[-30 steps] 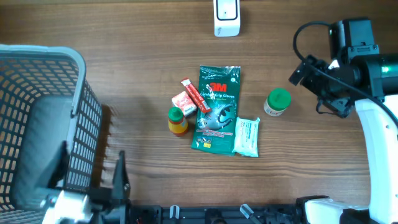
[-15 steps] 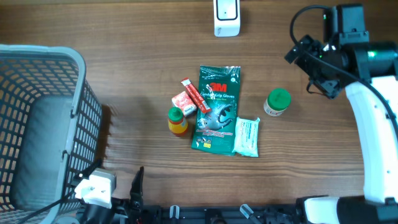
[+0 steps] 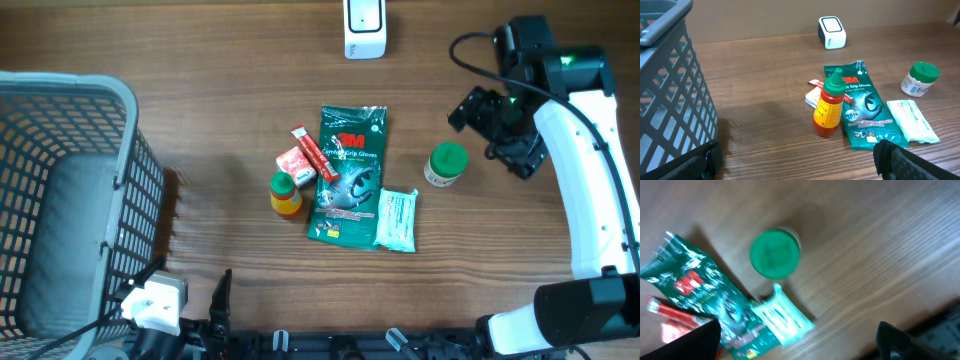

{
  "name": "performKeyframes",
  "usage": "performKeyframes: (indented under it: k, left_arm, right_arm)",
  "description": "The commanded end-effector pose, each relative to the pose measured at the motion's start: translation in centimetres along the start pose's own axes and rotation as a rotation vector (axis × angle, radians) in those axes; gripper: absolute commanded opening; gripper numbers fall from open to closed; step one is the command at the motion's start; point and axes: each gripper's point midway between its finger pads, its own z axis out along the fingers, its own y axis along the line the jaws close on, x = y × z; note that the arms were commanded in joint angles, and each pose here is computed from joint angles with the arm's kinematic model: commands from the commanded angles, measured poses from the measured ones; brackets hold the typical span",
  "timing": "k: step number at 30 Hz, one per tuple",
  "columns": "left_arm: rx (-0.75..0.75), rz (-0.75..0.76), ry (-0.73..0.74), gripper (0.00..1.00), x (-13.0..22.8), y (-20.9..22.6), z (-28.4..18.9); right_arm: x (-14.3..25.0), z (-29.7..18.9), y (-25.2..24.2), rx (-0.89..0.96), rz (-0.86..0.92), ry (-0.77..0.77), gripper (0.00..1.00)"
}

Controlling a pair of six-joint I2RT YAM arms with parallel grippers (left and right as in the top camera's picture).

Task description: Scan the item barcode

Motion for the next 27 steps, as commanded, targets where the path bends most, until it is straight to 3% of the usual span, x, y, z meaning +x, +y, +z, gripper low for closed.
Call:
performKeyframes:
  k: [1,4,9,18,27]
  left_arm:
    - [0.013,0.001,-0.014,1.0,-0.2,-0.3,-0.2]
    - [0.013,0.001,-0.014,1.0,-0.2,-0.3,-0.2]
    - [0.013,0.001,-0.014,1.0,-0.2,-0.3,-0.2]
    - [0.013,0.001,-0.014,1.0,-0.2,-0.3,-0.2]
    - [0.013,0.001,-0.014,1.0,-0.2,-0.3,-0.2]
  right_arm:
    - [2.0,-0.2,-0.5,0.002,-0.092,0.086,1.0]
    - [3.7,-1.6,0.7,-0.118,-0.139,0.14,1.0]
    - [3.9,-3.1,0.1,-0.147,-0.048,0.097,1.0]
    - [2.3,-4.3,-1.9,-0.061,0.001,-0.082,1.0]
    - [-0.7,-4.1,0.3,-0.108,-0.082,-0.201,1.0]
